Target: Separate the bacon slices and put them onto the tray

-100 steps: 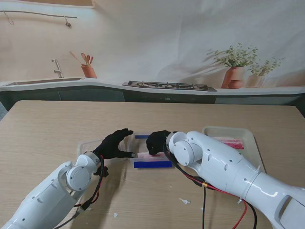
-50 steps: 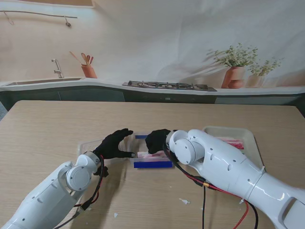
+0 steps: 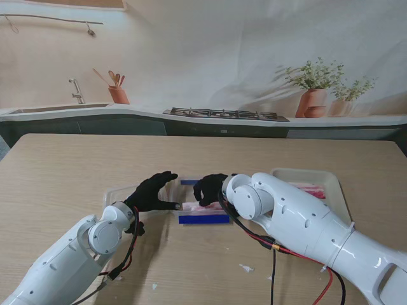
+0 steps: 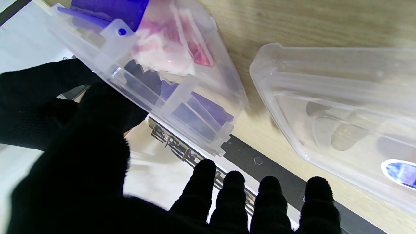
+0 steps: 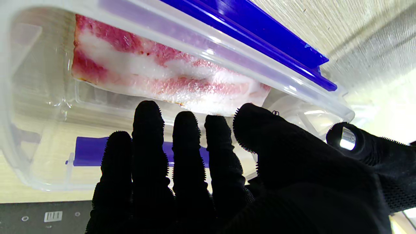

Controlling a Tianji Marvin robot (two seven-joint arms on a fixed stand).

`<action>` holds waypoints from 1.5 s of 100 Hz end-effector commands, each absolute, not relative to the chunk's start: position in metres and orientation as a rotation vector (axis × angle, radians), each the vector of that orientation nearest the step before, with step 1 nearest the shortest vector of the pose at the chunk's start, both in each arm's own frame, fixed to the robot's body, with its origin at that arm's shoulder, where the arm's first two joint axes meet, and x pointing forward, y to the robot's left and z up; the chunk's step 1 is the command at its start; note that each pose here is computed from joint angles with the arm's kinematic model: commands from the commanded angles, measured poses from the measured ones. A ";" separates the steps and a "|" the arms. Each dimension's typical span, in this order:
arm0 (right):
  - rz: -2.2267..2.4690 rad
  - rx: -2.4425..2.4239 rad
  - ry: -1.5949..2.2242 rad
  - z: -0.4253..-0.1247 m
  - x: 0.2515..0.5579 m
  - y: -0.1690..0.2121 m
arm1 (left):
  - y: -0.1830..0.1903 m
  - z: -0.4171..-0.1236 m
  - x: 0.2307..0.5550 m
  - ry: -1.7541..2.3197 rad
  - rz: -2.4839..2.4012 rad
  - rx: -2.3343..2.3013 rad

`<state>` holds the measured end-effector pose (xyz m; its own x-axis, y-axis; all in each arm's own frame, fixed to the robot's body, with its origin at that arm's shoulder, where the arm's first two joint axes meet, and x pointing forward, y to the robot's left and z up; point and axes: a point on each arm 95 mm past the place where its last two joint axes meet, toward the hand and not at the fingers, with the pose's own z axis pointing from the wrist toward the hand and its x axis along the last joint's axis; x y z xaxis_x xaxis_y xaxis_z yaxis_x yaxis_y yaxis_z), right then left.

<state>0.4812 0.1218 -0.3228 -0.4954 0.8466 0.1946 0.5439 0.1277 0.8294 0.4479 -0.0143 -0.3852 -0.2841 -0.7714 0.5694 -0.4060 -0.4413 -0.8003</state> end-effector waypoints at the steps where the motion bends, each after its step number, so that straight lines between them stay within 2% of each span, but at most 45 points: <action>1: 1.294 1.357 2.117 -0.328 0.476 0.126 | -0.017 -0.384 0.447 1.475 -1.783 -1.674; 98: 1.343 1.307 2.049 -0.326 0.476 0.124 | -0.017 -0.384 0.447 1.474 -1.782 -1.672; 150: 1.300 1.482 2.040 -0.349 0.477 0.125 | -0.017 -0.384 0.446 1.477 -1.781 -1.674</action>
<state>0.4816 0.1214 -0.3432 -0.4323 0.8695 0.2389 0.5698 0.0580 0.8197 0.4476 -0.0140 -0.3845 -0.2830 -0.7724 0.5686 -0.4057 -0.4408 -0.8007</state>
